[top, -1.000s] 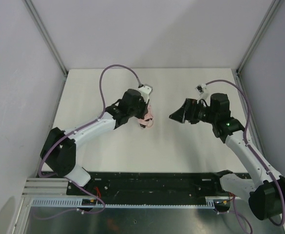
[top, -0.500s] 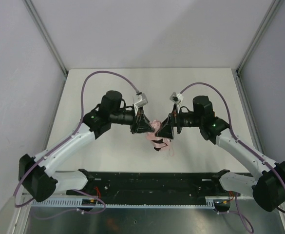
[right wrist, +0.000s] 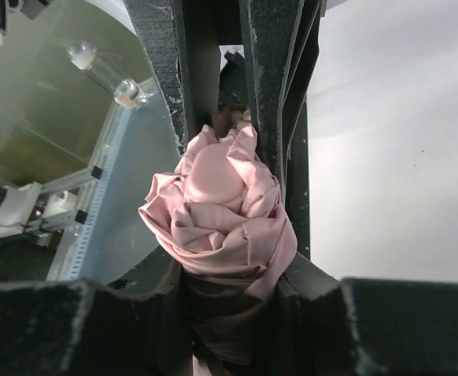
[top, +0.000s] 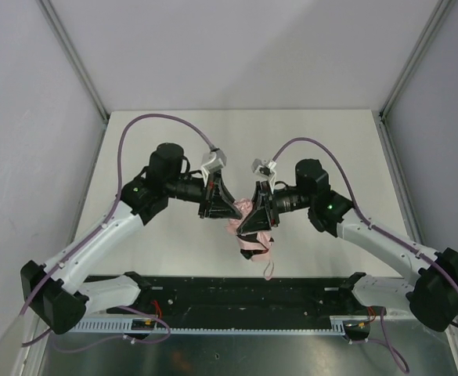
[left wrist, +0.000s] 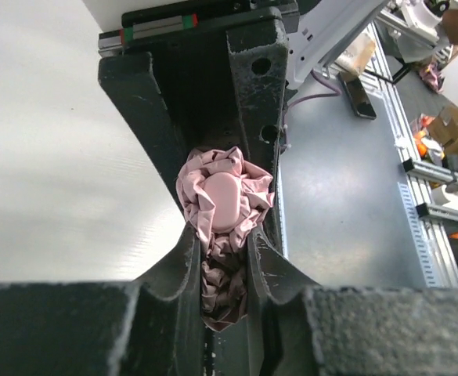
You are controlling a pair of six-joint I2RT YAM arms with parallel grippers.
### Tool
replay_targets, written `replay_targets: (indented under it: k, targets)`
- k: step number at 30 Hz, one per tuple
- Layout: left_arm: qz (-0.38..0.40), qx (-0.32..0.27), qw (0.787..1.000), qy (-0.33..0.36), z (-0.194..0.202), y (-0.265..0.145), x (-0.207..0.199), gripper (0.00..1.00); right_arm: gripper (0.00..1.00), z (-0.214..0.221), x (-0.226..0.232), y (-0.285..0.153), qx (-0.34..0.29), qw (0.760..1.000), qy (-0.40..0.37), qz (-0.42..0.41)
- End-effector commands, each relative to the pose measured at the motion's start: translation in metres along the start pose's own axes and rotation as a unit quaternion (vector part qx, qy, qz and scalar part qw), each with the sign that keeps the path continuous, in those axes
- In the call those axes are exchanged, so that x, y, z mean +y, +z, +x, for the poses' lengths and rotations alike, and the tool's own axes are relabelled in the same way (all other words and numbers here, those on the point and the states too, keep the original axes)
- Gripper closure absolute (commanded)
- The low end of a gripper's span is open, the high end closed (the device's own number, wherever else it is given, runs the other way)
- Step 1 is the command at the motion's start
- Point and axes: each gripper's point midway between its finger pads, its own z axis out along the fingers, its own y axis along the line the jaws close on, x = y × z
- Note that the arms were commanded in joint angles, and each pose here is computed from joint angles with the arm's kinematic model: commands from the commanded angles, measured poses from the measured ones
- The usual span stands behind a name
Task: Put away the umbrella
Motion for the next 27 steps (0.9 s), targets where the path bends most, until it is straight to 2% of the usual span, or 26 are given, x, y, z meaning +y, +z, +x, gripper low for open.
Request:
replay_targets:
  k: [1,4,5,6,7,11,13,14,17,19,22,27]
  targets:
    - [-0.038,-0.076,0.992,0.098,-0.063,-0.021,-0.016,0.79,0.93,-0.006,0.005,0.006,-0.008,1.0,0.027,-0.013]
    - [-0.116,-0.106,0.985,0.07,-0.076,-0.036,0.005,0.42,0.99,-0.011,-0.005,0.005,-0.021,0.999,0.034,0.01]
    - [-0.134,-0.115,0.983,0.059,-0.079,-0.043,0.01,0.21,1.0,-0.012,-0.01,0.004,-0.025,0.999,0.039,0.017]
    - [-0.157,-0.125,0.979,0.048,-0.081,-0.05,0.018,0.11,1.0,-0.014,-0.015,0.003,-0.029,0.998,0.045,0.025]
    - [-0.187,-0.138,0.972,0.035,-0.084,-0.059,0.027,0.06,1.0,-0.015,-0.023,0.001,-0.033,0.997,0.055,0.033]
    - [-0.321,-0.203,0.925,-0.02,-0.086,-0.114,0.062,0.01,1.0,-0.026,-0.069,-0.014,-0.07,0.988,0.104,0.087]
    - [-0.372,-0.223,0.9,-0.036,-0.079,-0.136,0.076,0.01,0.99,-0.036,-0.108,-0.034,-0.11,0.973,0.141,0.147]
    - [-0.384,-0.223,0.895,-0.038,-0.074,-0.14,0.08,0.01,0.98,-0.04,-0.13,-0.048,-0.134,0.96,0.164,0.182]
    - [-0.403,-0.209,0.89,-0.039,-0.058,-0.141,0.092,0.01,0.94,-0.047,-0.201,-0.107,-0.209,0.905,0.23,0.29]
    - [-0.406,-0.195,0.892,-0.039,-0.048,-0.134,0.097,0.01,0.93,-0.049,-0.239,-0.145,-0.245,0.874,0.256,0.333]
    - [-0.4,-0.175,0.899,-0.036,-0.036,-0.121,0.099,0.0,0.91,-0.046,-0.293,-0.188,-0.265,0.845,0.284,0.367]
    - [-0.377,-0.158,0.912,-0.037,-0.022,-0.103,0.092,0.01,0.9,-0.043,-0.365,-0.245,-0.298,0.814,0.319,0.383]
